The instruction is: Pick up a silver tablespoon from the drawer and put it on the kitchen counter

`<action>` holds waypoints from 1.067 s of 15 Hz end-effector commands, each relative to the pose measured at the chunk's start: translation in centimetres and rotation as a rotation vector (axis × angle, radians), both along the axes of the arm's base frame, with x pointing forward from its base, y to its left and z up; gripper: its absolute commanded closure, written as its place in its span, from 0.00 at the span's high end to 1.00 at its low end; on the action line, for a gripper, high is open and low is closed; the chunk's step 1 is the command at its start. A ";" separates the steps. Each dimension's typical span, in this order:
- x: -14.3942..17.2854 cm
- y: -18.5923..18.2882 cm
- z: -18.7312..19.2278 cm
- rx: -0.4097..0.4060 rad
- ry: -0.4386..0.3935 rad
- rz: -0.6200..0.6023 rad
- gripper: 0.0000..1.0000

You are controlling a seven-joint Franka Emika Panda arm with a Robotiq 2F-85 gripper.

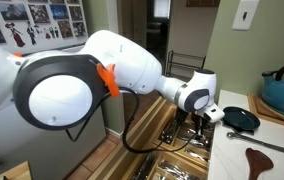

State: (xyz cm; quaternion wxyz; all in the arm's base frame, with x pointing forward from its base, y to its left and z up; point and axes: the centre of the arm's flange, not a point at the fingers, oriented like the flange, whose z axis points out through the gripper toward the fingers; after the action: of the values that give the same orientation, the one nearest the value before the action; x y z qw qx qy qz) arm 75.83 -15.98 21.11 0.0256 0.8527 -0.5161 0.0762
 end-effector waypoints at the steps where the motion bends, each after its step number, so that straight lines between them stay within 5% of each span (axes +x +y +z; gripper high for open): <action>1: -1.1 -0.2 0.6 0.015 0.003 -0.007 0.08; 2: -1.1 -0.3 0.6 0.010 0.010 -0.009 0.28; 7: -2.0 -0.9 0.8 -0.003 0.025 0.010 0.60; 13: -2.2 -1.0 -0.8 0.002 0.055 0.034 0.46; 16: -2.3 -1.1 -1.2 0.004 0.062 0.037 0.21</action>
State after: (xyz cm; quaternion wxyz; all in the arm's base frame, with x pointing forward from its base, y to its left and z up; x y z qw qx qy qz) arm 74.66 -16.95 20.30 0.0389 0.8614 -0.5025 0.0629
